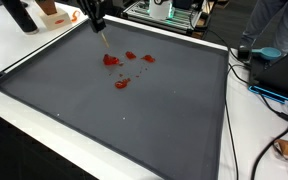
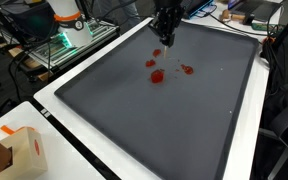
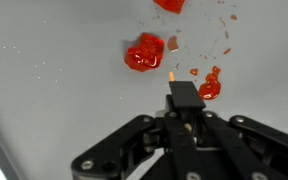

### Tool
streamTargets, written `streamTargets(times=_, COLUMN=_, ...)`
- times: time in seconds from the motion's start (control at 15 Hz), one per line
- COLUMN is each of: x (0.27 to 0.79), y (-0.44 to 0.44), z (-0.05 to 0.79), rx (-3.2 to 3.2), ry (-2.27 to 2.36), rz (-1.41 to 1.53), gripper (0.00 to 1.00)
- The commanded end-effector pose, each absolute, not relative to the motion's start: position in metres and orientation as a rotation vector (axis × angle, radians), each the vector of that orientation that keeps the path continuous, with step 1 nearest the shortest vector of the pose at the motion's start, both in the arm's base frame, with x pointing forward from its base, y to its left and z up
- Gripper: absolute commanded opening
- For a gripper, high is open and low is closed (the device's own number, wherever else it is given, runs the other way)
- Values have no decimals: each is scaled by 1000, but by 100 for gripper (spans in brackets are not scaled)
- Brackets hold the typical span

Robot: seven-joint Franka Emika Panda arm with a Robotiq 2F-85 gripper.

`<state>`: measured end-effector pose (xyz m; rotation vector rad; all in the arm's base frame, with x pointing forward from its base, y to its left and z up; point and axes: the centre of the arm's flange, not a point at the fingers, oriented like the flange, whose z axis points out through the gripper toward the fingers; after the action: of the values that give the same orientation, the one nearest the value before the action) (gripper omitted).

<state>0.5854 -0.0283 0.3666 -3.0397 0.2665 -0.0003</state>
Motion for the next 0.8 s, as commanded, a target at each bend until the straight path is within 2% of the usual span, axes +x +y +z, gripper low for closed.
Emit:
streamTargets(times=0.0, x=578, y=-23, z=374, rx=-3104, ry=280, rz=29, gripper=3)
streamTargets(times=0.07, x=585, y=-26, z=369, rx=-3067, ry=266, rz=-3, gripper=3)
streamTargets(times=0.13, x=585, y=-24, z=369, rx=-3070, ry=263, rz=-4, gripper=13)
streamTargets(times=0.6, x=585, y=-24, z=369, rx=-3070, ry=263, rz=-4, gripper=13)
streamTargets(times=0.67, x=585, y=-24, z=369, rx=-3070, ry=263, rz=-4, gripper=3)
streamTargets(times=0.73, x=587, y=-22, z=366, rx=-3090, ry=303, rz=12, gripper=3)
